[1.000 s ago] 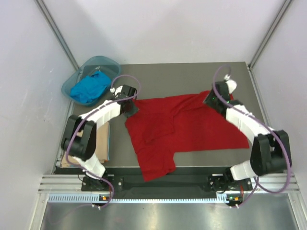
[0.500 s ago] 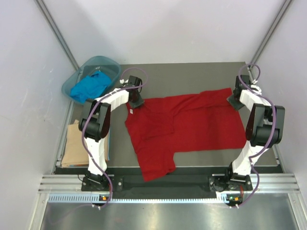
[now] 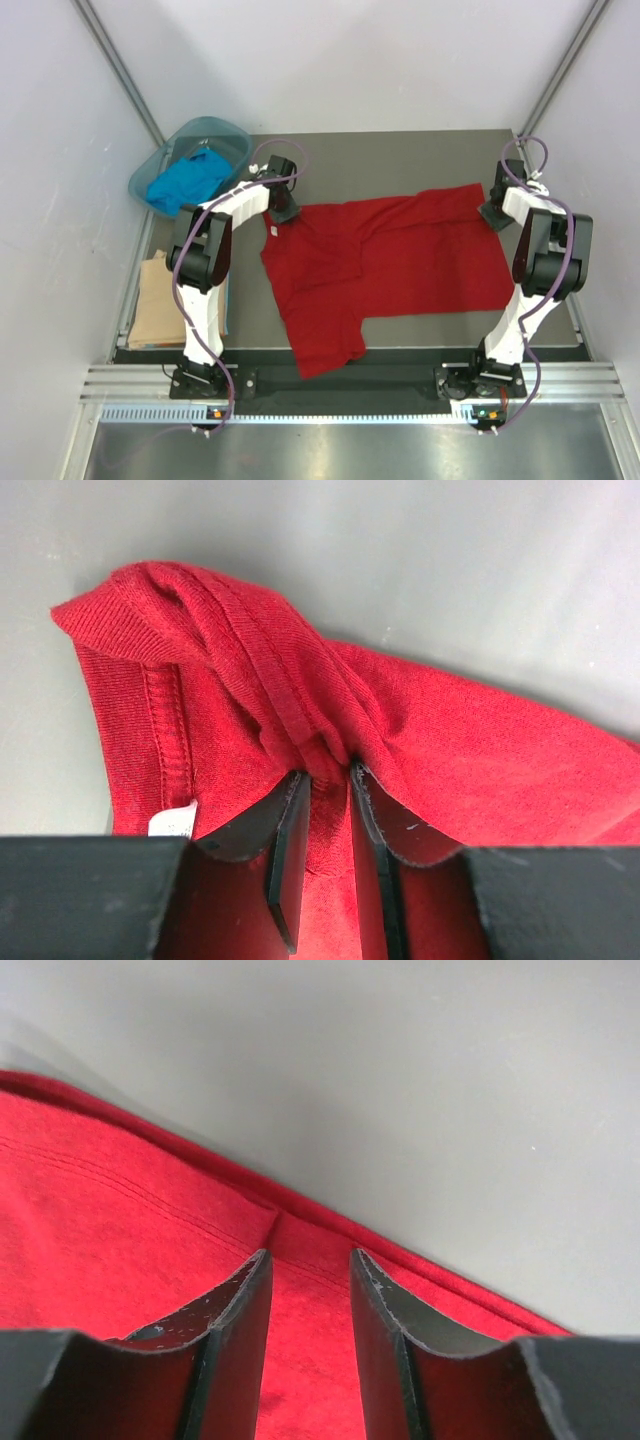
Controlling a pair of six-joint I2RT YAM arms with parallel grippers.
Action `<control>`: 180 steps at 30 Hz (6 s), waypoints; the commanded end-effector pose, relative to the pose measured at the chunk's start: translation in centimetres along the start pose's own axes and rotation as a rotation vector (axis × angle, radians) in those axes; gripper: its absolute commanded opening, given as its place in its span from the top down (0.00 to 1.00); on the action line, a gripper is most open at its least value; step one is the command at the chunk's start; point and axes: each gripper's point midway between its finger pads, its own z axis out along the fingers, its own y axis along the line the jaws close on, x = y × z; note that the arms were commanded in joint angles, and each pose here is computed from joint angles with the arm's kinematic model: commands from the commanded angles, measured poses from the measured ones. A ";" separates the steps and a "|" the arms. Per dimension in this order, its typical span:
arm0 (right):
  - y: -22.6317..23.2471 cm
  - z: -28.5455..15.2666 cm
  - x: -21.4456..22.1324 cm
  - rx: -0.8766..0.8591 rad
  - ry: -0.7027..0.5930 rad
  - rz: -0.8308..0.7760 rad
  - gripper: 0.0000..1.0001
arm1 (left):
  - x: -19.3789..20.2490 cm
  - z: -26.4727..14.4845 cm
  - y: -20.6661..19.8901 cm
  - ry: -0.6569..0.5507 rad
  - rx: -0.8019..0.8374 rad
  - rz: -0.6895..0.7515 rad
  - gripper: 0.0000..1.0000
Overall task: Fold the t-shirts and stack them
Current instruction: Fold the tshirt
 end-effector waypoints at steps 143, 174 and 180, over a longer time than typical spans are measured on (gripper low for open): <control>8.2 5.4 -7.3 -0.091 -0.032 0.173 0.90 | -3.6 5.6 2.2 -0.045 -0.149 0.063 0.64; 7.8 4.2 -10.6 -0.143 -0.179 0.185 1.00 | -8.3 0.8 -0.8 -0.144 -0.080 0.085 0.57; 7.6 4.1 -9.9 -0.145 -0.163 0.183 1.00 | -6.6 -2.4 0.2 -0.129 -0.028 0.089 0.53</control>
